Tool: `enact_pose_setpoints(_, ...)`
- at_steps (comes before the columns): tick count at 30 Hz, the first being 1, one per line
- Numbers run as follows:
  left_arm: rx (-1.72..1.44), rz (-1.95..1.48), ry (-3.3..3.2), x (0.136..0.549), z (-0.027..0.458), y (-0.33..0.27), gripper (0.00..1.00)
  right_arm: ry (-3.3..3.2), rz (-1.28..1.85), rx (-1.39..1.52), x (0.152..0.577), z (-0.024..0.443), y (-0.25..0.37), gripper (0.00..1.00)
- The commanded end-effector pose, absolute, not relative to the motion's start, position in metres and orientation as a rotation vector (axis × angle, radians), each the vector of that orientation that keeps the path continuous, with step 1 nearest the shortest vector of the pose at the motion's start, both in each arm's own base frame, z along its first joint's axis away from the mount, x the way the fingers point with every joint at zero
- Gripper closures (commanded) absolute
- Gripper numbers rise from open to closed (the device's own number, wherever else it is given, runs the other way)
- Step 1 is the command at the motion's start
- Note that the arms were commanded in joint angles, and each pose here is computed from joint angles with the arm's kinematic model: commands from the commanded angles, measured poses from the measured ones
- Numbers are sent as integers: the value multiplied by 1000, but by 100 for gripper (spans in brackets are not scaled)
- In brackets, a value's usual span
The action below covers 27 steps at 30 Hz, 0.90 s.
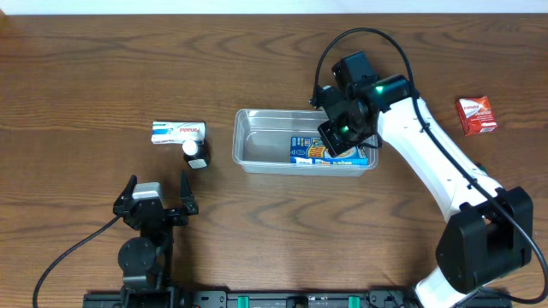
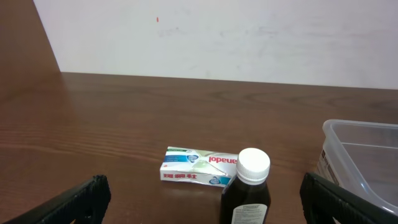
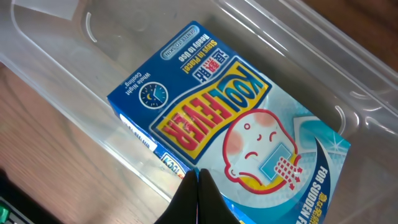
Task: Pack container
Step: 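Press the blue box flat in the container and release it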
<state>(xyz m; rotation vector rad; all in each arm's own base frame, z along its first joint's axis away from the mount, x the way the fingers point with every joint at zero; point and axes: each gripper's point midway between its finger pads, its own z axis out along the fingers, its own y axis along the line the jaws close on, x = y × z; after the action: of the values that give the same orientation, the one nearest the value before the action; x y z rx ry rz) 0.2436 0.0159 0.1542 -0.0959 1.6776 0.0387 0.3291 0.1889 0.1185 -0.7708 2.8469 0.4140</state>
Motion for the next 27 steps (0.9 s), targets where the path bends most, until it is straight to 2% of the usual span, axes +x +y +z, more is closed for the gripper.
enact_pose_setpoints(1,-99,41,1723,243,137,16,2,2828,443,-773,326,123,196,99)
enact_pose_setpoints(11,-99,41,1723,243,137,16,2,2872,439,-775,315,97,190,99)
enact_pose_setpoints(27,-99,41,1723,243,137,16,2,2915,434,-778,303,80,185,99)
